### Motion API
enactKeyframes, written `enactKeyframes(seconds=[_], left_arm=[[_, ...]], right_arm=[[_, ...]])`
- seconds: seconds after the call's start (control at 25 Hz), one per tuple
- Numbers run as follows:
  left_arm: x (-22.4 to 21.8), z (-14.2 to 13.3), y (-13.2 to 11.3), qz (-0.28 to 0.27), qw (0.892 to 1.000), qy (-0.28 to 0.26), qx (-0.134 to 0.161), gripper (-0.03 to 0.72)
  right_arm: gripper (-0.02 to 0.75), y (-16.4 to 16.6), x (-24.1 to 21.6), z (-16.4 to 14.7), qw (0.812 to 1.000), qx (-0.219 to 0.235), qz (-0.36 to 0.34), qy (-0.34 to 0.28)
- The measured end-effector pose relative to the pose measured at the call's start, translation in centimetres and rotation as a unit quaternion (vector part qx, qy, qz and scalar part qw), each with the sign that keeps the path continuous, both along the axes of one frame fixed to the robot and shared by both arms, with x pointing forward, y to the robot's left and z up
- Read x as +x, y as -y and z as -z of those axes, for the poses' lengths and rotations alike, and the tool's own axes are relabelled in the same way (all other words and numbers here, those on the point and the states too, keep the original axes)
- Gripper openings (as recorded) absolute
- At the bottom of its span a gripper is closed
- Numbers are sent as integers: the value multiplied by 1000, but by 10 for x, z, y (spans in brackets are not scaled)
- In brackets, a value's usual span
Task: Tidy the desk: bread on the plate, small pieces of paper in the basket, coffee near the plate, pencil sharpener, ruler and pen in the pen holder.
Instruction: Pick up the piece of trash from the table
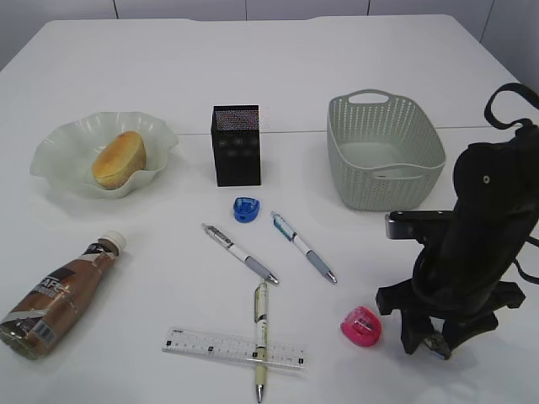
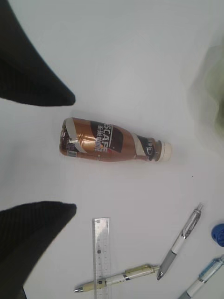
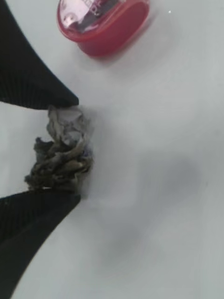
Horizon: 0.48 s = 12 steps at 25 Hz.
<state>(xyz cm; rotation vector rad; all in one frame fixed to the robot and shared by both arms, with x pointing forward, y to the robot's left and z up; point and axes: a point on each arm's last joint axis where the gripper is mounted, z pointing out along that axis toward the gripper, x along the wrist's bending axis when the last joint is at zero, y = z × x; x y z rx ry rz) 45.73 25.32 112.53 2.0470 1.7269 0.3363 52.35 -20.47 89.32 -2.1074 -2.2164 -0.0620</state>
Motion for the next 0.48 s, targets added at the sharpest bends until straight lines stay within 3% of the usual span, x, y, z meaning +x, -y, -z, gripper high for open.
enactKeyframes(seconds=[0.16,0.48], left_arm=[[0,0,0,0,1000,2,0,468],[1,0,0,0,1000,4,-1,460]], right_arm=[[298,0,0,0,1000,-1,-1,-1],[136,0,0,0,1000,-1,-1,-2]])
